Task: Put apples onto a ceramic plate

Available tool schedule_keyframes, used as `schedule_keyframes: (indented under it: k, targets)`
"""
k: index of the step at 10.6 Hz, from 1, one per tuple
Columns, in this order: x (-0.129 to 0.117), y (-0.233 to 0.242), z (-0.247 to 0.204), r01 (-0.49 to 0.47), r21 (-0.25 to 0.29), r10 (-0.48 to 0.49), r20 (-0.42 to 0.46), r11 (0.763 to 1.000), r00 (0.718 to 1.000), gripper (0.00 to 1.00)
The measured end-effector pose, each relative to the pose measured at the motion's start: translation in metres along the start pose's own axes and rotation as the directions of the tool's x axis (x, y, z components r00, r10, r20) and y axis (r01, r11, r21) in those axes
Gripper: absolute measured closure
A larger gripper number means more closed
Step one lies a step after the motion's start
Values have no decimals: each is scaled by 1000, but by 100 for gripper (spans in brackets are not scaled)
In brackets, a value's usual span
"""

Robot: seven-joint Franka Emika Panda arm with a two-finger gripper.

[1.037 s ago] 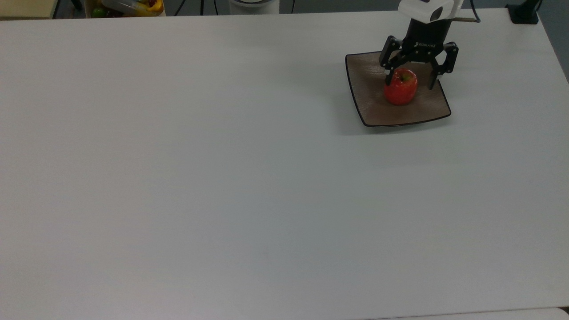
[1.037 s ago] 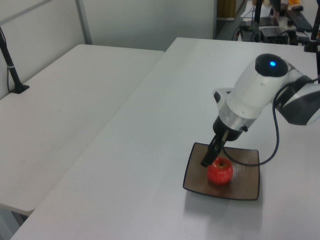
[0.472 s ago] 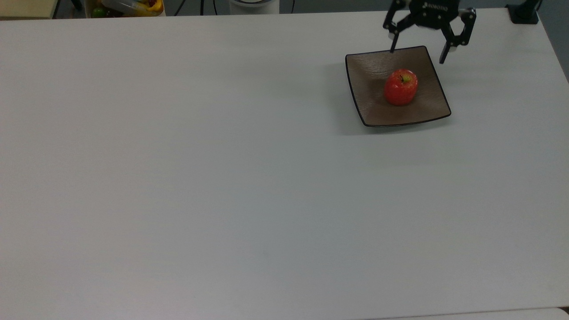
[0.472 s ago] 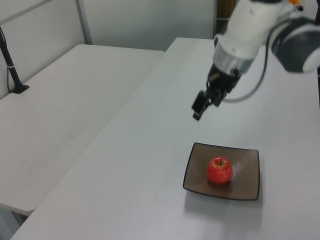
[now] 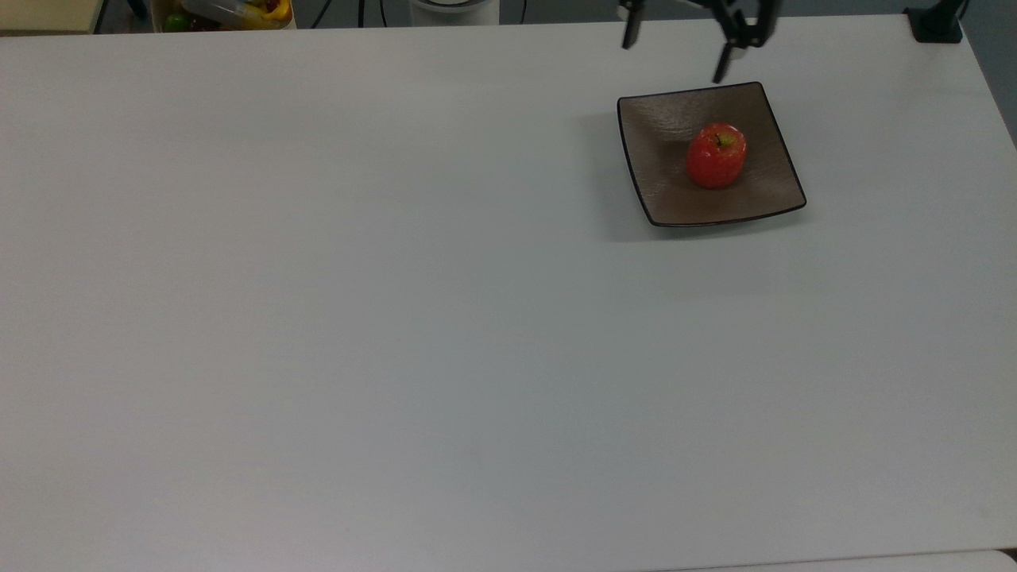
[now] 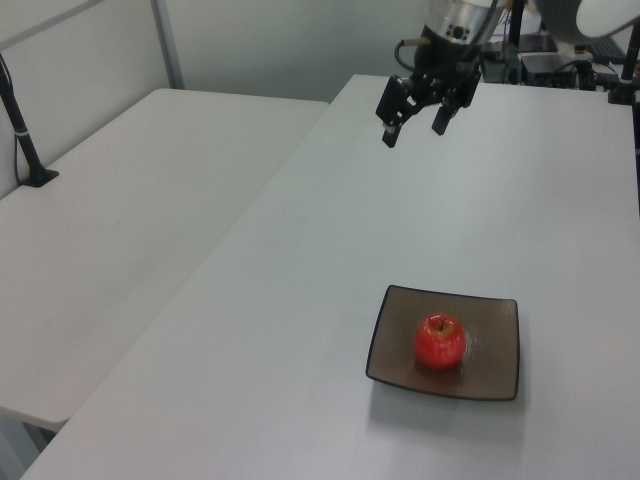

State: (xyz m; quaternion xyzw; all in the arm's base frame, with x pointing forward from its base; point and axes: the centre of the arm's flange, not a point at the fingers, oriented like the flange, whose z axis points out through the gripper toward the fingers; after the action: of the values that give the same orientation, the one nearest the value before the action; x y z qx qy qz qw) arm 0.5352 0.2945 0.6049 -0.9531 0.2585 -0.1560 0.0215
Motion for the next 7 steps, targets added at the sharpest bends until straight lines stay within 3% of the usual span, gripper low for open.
schedule_keyframes:
  k: [2, 4, 6, 7]
  targets:
    - [28, 33, 3, 21, -22, -19, 115, 1000, 993, 0]
    - [51, 69, 4, 144, -37, -134, 208, 989, 969, 0]
    - [64, 94, 0, 357, -10, -344, 250, 934, 905, 0]
    - [71, 107, -3, 462, 34, -453, 266, 886, 851, 0]
